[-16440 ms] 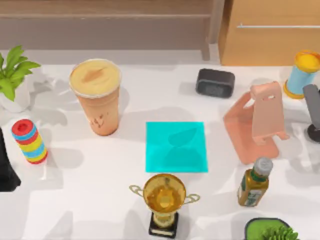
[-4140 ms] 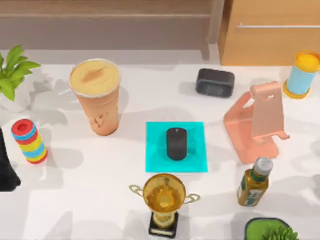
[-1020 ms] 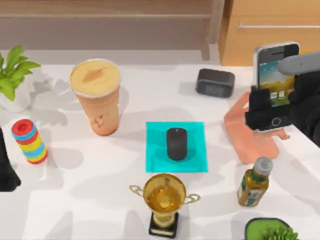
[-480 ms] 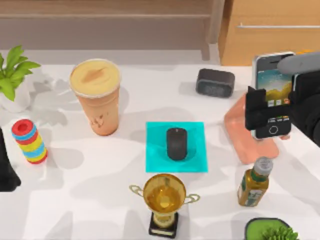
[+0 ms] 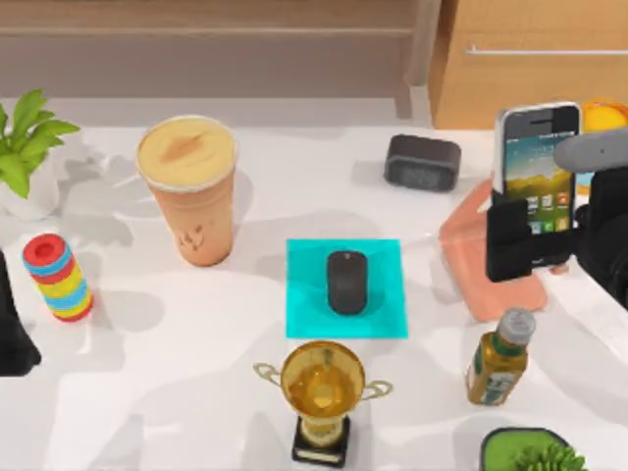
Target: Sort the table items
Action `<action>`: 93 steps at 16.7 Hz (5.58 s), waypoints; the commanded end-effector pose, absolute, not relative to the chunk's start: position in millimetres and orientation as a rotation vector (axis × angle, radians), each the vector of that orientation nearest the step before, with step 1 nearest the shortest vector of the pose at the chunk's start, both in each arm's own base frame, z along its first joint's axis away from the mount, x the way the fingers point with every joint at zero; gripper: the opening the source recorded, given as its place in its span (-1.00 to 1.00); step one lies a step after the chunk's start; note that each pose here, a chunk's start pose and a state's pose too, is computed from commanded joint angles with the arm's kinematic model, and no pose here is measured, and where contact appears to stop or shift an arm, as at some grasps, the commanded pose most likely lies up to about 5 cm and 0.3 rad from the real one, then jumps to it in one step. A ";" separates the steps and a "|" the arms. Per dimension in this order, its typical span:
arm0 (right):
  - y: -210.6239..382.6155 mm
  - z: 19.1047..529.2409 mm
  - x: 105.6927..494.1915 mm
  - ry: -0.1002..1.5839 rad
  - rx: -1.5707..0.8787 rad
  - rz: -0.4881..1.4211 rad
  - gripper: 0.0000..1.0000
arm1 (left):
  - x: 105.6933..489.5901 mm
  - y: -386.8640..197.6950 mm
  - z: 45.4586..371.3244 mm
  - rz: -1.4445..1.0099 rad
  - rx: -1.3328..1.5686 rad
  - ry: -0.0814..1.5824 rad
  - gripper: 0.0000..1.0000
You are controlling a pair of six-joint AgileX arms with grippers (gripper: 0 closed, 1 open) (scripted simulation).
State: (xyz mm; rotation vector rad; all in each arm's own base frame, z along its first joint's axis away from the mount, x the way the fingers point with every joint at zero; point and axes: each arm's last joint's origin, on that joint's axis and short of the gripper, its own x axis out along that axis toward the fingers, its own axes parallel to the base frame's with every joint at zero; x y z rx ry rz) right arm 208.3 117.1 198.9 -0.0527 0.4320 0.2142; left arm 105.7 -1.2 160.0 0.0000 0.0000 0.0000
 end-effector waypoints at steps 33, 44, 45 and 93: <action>-1.2 160.0 105.7 0.000 0.000 0.000 1.00 | 106.2 -1.6 159.8 -0.002 -0.002 0.003 1.00; -1.2 160.0 105.7 0.000 0.000 0.000 1.00 | 145.0 -41.9 152.8 -0.155 -0.063 0.179 1.00; -1.2 160.0 105.7 0.000 0.000 0.000 1.00 | 150.9 -48.9 150.3 -0.166 -0.062 0.201 1.00; -1.2 160.0 105.7 0.000 0.000 0.000 1.00 | 269.1 -154.7 73.8 -0.027 -0.010 0.099 -1.00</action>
